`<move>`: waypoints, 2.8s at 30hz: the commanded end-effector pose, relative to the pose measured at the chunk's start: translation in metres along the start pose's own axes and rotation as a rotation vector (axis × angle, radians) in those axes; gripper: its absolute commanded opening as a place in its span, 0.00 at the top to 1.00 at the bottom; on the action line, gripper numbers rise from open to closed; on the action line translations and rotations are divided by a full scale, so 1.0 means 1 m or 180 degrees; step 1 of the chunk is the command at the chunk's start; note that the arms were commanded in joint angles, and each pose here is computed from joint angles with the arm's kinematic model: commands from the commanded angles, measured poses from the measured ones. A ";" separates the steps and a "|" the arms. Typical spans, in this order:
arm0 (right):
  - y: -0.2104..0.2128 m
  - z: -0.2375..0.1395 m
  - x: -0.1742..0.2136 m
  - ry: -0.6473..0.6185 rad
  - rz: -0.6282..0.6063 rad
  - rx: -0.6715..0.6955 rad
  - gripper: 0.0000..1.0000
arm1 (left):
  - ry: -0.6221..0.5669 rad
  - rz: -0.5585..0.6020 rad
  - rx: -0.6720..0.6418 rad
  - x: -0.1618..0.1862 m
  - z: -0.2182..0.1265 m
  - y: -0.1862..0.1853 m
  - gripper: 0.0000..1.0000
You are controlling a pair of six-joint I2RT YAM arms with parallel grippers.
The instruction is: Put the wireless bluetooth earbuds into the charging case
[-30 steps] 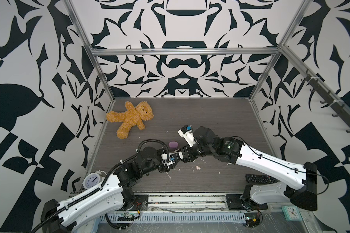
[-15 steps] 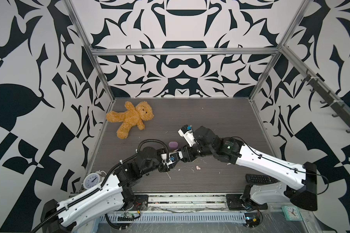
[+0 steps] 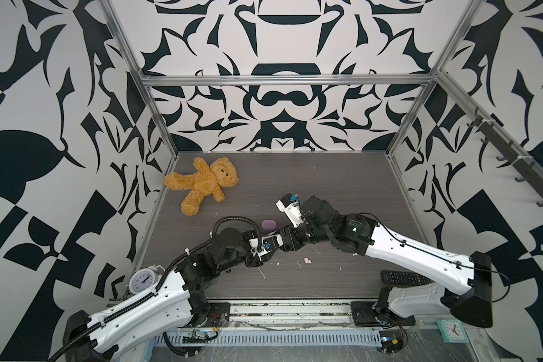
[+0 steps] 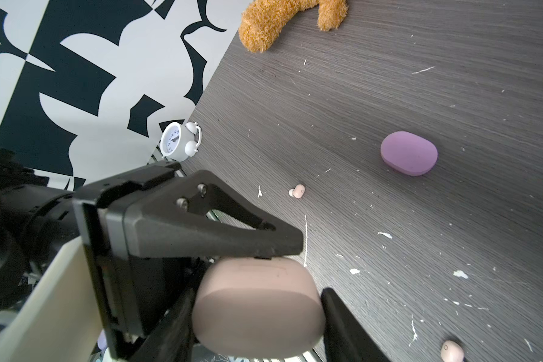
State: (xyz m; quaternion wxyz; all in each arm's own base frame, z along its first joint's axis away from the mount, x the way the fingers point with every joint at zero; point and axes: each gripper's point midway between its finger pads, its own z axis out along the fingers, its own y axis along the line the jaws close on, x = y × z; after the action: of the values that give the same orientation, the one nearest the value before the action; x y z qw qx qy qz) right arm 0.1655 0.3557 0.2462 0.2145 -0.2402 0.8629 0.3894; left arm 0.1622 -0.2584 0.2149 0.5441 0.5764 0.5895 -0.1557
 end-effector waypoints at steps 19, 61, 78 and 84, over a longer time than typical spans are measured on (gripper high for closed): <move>0.027 -0.002 -0.012 -0.0256 -0.0067 -0.0346 1.00 | -0.0136 -0.0009 0.0050 -0.009 -0.001 -0.002 0.48; 0.030 0.003 -0.012 -0.0332 -0.0115 -0.0407 0.99 | -0.0276 -0.0023 -0.0088 -0.018 -0.005 0.007 0.94; 0.024 -0.002 -0.013 -0.0397 -0.0129 -0.0296 0.45 | -0.0233 -0.0045 -0.0056 -0.015 -0.004 0.007 1.00; 0.024 -0.004 -0.014 -0.0410 -0.0141 -0.0281 0.37 | -0.0216 -0.0043 -0.0045 -0.015 -0.004 0.007 1.00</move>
State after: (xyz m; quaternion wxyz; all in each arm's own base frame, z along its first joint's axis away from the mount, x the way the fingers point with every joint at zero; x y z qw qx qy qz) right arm 0.1654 0.3611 0.2468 0.2404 -0.2328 0.8494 0.4081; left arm 0.1647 -0.2539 0.2169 0.5501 0.5656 0.5941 -0.1565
